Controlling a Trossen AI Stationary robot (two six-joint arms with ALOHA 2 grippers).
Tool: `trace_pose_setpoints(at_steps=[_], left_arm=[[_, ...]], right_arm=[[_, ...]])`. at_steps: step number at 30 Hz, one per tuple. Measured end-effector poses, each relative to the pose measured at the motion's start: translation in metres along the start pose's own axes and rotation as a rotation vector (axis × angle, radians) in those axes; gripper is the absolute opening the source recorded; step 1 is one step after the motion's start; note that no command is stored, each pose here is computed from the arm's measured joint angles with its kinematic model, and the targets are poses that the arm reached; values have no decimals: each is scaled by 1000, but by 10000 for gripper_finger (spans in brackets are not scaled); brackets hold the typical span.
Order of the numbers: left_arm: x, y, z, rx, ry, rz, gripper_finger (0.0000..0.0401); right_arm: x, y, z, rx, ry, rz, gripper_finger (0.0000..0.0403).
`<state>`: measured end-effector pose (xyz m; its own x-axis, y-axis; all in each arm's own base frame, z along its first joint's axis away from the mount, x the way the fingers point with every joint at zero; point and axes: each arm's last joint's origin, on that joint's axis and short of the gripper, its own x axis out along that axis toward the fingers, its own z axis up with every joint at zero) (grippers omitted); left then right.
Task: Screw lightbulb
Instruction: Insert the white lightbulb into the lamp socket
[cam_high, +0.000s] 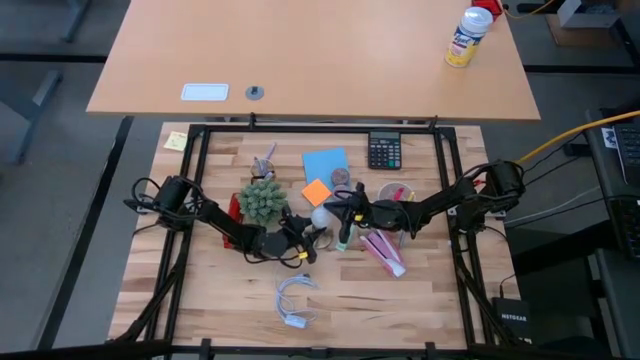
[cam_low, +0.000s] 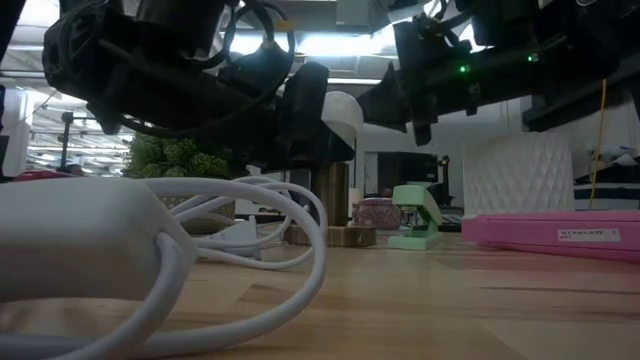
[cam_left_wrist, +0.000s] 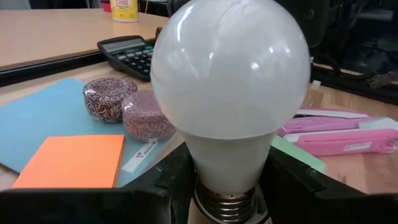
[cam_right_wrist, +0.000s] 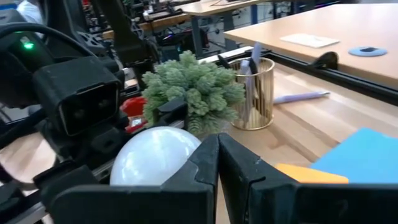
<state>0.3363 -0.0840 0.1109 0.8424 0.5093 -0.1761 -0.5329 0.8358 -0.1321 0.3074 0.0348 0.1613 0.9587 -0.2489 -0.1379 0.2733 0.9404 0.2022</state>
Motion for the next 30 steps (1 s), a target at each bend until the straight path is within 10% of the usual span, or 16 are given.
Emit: trace_pose_setpoints(at_steps=[30], left_arm=[[20, 20, 3, 16, 47, -2, 164]], right_arm=[[0, 0, 0, -50, -1, -9, 17]])
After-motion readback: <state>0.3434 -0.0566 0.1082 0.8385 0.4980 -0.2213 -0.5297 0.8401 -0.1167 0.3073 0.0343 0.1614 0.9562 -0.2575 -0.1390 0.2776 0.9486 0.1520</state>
